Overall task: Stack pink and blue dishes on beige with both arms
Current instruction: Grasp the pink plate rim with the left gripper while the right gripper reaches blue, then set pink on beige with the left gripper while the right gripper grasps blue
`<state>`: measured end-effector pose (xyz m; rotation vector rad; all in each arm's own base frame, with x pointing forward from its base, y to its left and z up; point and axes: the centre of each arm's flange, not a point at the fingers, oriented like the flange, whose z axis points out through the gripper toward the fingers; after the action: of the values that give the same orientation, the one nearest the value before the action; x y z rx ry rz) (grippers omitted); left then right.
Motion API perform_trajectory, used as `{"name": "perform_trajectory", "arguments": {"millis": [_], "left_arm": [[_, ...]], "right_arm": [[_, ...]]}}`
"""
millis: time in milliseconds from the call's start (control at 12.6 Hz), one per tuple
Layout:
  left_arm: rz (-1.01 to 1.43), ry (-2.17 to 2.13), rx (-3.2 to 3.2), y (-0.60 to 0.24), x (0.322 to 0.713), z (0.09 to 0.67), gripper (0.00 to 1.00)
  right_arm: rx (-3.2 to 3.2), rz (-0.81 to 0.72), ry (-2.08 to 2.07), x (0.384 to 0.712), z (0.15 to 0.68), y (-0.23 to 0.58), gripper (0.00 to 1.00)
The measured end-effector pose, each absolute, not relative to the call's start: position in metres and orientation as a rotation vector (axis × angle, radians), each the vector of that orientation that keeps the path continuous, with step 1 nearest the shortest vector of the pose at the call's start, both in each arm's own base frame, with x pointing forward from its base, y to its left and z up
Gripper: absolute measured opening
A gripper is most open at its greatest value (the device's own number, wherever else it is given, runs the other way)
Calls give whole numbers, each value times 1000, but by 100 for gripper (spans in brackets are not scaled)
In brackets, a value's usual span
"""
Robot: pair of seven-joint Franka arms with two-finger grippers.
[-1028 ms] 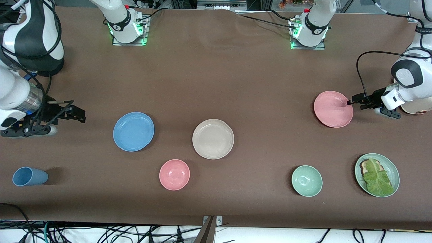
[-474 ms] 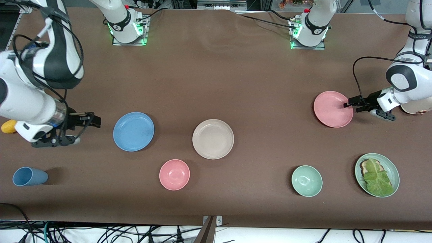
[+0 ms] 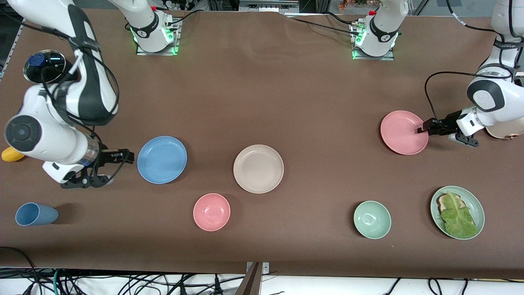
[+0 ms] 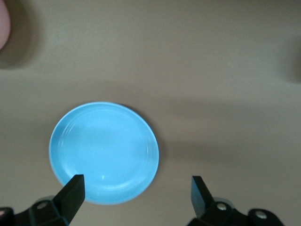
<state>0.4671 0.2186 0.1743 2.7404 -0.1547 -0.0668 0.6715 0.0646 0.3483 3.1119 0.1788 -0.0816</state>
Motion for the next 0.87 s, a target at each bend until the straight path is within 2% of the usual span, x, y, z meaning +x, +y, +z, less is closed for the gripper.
{"name": "perform_trajectory", "arguments": {"millis": [79,237,633,870], "left_arm": [[-69,-153,2741,219,467,172,22],[-68,-155,2742,219,467,171,4],[-55,-171,2742,219,474,176,5],[-47,-219,2714,204,498,195,5]], "right_arm": [[3114,-68,181,667,326,66,100],[3115,-74,185,655,294,66,100],[3113,-57,186,630,249,60,100],[3110,-23,180,615,226,45,100]]}}
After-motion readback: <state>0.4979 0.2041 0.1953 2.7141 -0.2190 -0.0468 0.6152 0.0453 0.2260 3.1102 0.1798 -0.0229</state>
